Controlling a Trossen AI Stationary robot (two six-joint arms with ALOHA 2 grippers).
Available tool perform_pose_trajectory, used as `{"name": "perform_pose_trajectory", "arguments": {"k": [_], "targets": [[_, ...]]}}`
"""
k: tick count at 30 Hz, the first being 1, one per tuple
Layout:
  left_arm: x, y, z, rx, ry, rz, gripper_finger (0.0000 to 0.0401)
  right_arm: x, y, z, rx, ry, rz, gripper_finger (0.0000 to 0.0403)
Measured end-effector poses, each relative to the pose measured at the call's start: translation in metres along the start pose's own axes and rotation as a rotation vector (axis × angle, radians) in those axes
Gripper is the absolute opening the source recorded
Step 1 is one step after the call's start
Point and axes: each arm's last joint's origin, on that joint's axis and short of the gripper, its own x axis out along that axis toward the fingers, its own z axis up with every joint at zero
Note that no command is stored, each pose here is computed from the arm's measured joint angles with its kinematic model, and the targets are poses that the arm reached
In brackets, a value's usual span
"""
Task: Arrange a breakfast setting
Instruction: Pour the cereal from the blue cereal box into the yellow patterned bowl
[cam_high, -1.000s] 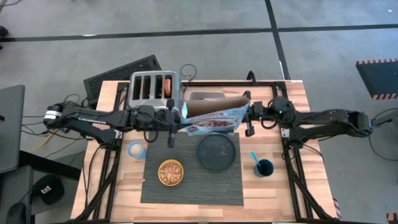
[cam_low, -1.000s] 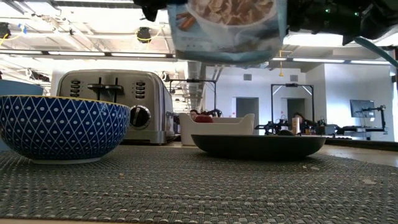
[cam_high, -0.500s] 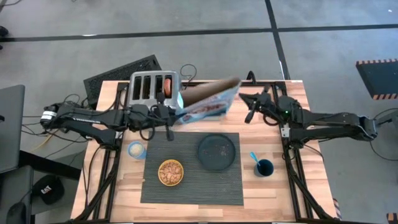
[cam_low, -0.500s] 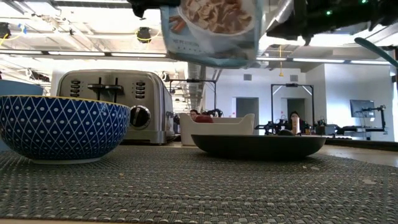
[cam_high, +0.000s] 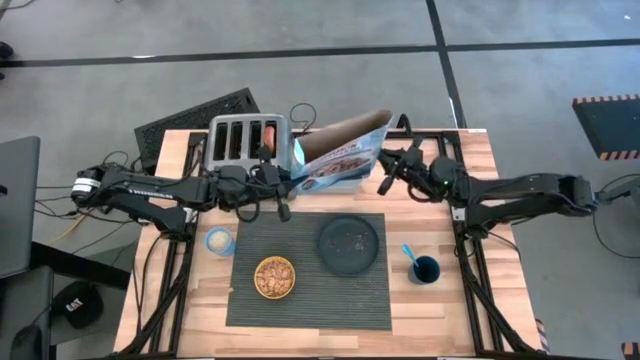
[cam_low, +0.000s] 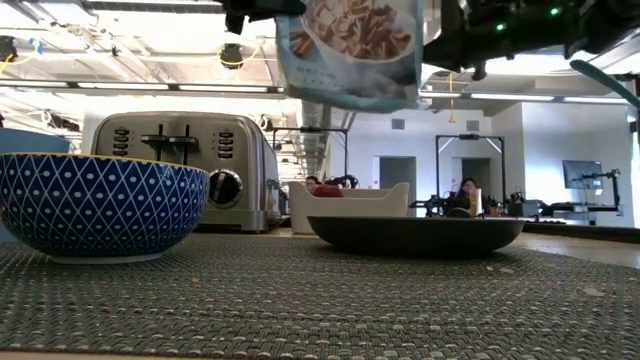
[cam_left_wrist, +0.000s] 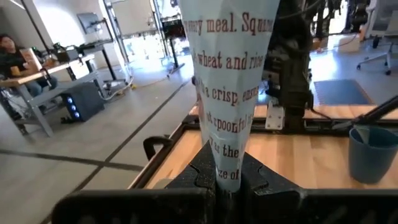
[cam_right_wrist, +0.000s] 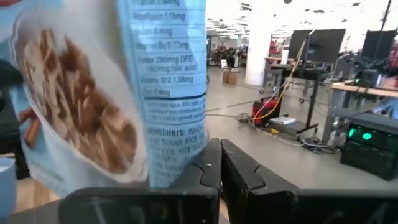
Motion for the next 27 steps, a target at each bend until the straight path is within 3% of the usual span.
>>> {"name": "perform_pose_trajectory", "arguments": {"k": [7, 13, 27], "targets": [[0.015, -0.007, -0.009, 0.003, 0.0, -0.003, 0.0, 0.014, 0.01, -0.008, 0.046, -0.058, -0.006, 0.0032], [0.026, -0.013, -0.014, 0.036, -0.029, 0.001, 0.0, 0.026, 0.02, -0.011, 0.023, -0.015, -0.005, 0.0025], [0.016, -0.015, -0.01, 0.074, -0.005, -0.003, 0.0, 0.015, 0.017, 0.003, -0.039, -0.001, 0.066, 0.0036]]}}
